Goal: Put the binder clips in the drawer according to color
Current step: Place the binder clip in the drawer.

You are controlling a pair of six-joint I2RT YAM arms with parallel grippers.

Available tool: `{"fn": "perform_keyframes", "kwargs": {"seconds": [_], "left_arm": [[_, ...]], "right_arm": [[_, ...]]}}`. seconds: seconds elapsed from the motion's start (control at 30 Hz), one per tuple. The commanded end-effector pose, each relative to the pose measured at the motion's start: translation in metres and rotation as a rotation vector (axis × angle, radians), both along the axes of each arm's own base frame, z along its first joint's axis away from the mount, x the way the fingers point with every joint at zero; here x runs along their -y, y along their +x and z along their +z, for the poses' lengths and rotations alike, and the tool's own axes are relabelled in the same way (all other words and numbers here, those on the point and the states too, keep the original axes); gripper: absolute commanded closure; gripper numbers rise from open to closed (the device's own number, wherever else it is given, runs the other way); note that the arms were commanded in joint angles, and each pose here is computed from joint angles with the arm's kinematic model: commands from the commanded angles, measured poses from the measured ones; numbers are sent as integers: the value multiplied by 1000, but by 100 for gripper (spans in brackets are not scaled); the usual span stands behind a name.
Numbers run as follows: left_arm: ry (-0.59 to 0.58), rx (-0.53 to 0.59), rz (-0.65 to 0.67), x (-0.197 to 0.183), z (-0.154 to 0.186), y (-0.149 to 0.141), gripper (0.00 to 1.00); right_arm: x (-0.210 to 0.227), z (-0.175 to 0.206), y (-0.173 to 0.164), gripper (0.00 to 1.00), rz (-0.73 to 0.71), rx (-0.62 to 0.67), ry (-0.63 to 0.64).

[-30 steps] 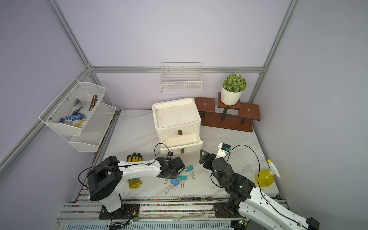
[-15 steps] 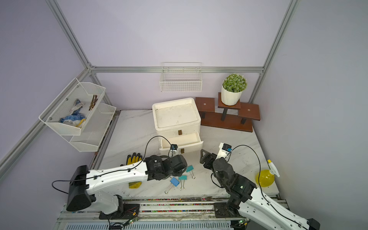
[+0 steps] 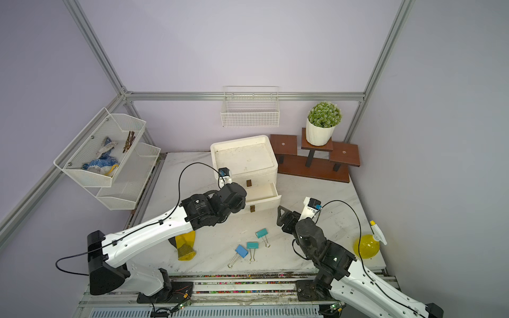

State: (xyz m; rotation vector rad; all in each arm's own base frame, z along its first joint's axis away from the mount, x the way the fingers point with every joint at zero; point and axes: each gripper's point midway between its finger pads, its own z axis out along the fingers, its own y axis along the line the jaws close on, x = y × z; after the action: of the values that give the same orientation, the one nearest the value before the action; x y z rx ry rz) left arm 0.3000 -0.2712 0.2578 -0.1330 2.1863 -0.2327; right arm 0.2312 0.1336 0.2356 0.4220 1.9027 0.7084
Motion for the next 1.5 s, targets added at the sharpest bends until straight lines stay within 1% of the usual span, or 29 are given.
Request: {"fn": "perform_keyframes", "kwargs": {"seconds": [0.0,0.03,0.17,0.4,0.53,0.7,0.87,1.03,1.1,1.13,1.23,1.27,1.3,1.37,1.47], "left_arm": [[-23,119,30,7,5,18,54],[-17,140,24,10,2,20,55],[17,215,96,9,-10,32,55],[-49,275,144,16,14,44,55],[-52,324,143,22,17,50,56],[-24,362,137,26,0,58,56],[-11,358,126,29,-31,59,56],[19,336,122,29,-46,59,54],[22,292,111,31,-49,57,49],[27,265,111,31,-51,56,44],[26,190,106,32,-54,51,26],[34,160,115,30,-55,49,16],[49,133,123,29,-57,48,9],[70,93,141,26,-58,45,5],[63,71,135,24,-55,41,4]], "right_arm": [[4,14,0,20,-7,31,7],[4,14,-1,20,-8,32,8],[5,14,-2,20,-9,34,15],[7,11,-3,20,-10,29,0],[7,9,-3,20,-8,23,5],[9,10,-5,20,-9,27,21],[11,9,-6,20,-14,28,21],[10,8,-6,20,-9,25,19],[10,7,-6,20,-10,22,16],[10,6,-6,20,-11,20,15],[9,6,-5,20,-12,18,17],[8,5,-5,20,-8,17,19],[7,5,-5,20,-7,16,19],[6,5,-4,20,-6,16,20],[6,7,-4,20,-5,19,22]]}}
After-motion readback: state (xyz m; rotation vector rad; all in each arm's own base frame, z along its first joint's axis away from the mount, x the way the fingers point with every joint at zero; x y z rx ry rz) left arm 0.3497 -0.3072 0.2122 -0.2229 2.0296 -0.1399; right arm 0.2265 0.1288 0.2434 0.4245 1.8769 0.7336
